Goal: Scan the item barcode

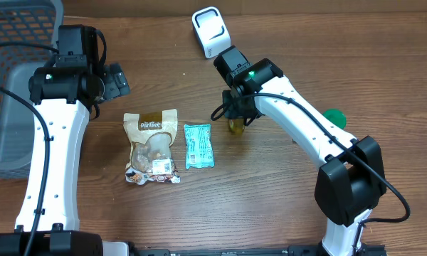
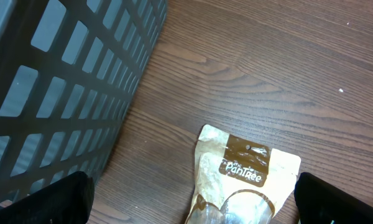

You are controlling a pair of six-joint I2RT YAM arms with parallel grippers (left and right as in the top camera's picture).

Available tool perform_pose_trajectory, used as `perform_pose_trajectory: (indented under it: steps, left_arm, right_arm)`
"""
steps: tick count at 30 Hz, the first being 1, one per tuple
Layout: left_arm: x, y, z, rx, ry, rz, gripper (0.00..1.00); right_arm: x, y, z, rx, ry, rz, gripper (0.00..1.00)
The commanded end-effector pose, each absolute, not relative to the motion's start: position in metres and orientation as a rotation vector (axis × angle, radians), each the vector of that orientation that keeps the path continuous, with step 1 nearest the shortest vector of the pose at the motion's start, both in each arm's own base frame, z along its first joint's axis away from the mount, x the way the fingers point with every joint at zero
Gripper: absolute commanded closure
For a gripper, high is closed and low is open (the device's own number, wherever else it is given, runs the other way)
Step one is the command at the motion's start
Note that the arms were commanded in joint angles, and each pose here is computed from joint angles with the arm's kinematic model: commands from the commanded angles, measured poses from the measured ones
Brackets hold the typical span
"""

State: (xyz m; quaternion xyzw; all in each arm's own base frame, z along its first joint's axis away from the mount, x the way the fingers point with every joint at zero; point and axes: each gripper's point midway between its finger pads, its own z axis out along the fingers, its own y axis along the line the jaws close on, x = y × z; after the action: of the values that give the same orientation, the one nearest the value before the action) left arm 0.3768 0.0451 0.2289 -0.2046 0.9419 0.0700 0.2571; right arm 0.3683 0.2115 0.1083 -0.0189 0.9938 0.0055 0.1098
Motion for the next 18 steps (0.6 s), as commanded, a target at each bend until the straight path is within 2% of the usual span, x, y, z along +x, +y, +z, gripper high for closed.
perform_pose_trajectory:
  steps: [1,10,15,18]
  left_arm:
    - [0.3770,0.0461,0.2322,-0.522,2.553,0.209,0.00]
    - [0.3770,0.0461,0.2322,-0.522,2.553,0.209,0.00]
    - [0.3770,0.0461,0.2322,-0.522,2.553,0.209,0.00]
    - [0.3770,0.0461,0.2322,-0.522,2.553,0.209,0.01]
  right_arm:
    - [0.3761,0.2013,0.1321,0.007,2.838,-0.014,0.65]
    - [0.3760,0.2007,0.1321,0.018,2.839,-0.017,0.63]
    - [0.3757,0.2006,0.1320,0.017,2.840,-0.017,0.39]
    - [0.3752,0.2011,0.1318,0.016,2.843,-0.013,0.19]
